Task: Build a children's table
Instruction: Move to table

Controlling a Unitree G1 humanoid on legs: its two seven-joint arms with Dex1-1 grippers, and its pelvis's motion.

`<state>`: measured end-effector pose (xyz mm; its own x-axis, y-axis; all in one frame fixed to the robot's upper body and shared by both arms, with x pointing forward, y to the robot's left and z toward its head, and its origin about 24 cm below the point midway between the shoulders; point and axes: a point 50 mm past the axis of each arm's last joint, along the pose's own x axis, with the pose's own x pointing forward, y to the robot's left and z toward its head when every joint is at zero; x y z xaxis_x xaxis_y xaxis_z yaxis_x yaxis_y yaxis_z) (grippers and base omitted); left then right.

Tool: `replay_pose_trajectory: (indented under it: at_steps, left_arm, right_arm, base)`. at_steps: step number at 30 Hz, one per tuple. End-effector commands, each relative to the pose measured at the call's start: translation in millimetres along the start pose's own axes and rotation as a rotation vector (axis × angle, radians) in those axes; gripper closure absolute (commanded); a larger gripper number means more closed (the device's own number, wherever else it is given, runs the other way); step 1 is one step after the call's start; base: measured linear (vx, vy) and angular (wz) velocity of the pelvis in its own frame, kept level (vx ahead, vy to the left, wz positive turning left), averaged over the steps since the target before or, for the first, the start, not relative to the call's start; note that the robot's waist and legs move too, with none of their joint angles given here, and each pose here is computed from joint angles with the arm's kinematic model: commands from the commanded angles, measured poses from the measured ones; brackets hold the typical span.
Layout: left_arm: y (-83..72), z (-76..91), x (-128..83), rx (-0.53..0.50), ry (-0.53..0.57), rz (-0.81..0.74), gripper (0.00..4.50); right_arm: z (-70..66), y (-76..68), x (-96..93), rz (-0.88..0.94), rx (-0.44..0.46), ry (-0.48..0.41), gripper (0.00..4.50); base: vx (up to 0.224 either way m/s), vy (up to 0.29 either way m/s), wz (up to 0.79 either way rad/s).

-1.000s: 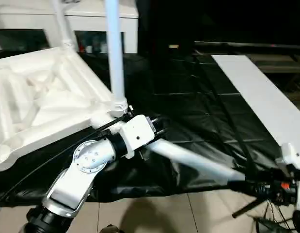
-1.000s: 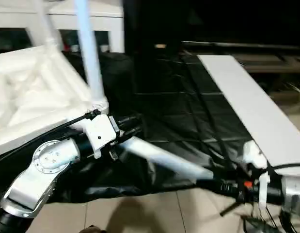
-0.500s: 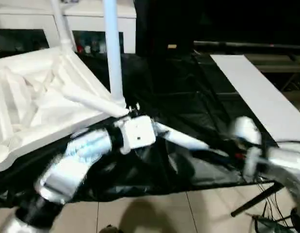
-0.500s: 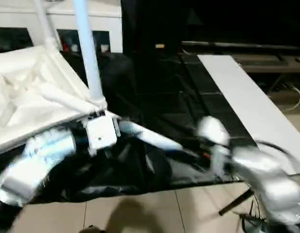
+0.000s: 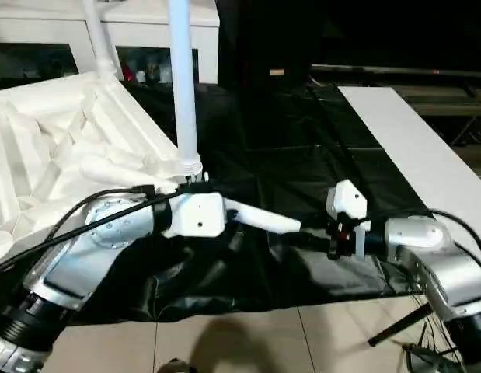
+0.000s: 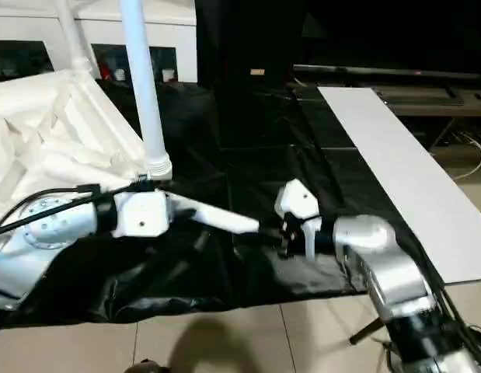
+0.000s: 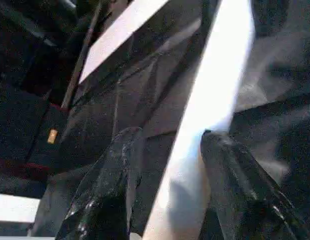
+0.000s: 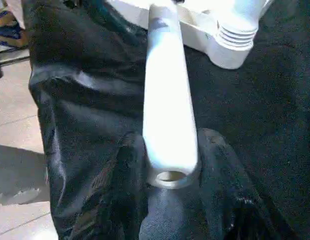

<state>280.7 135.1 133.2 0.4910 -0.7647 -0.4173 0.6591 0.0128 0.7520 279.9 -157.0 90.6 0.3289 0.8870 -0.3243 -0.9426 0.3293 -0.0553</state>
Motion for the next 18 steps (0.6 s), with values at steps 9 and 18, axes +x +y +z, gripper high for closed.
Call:
replay_pose_trajectory:
  at_steps: [9, 18]
  left_arm:
    - [8.1, -22.6, -10.2, 0.122, 0.155, -0.058, 2.30]
    - [8.9, -20.9, 5.0, 0.166, 0.134, 0.006, 2.30]
  right_arm:
    - [12.1, -3.1, -3.1, 0.057, -0.059, -0.033, 3.33]
    - [14.3, 1.9, 1.9, 0.089, -0.056, -0.057, 3.33]
  base:
    - [0.000, 0.000, 0.00]
    - [0.000, 0.000, 0.00]
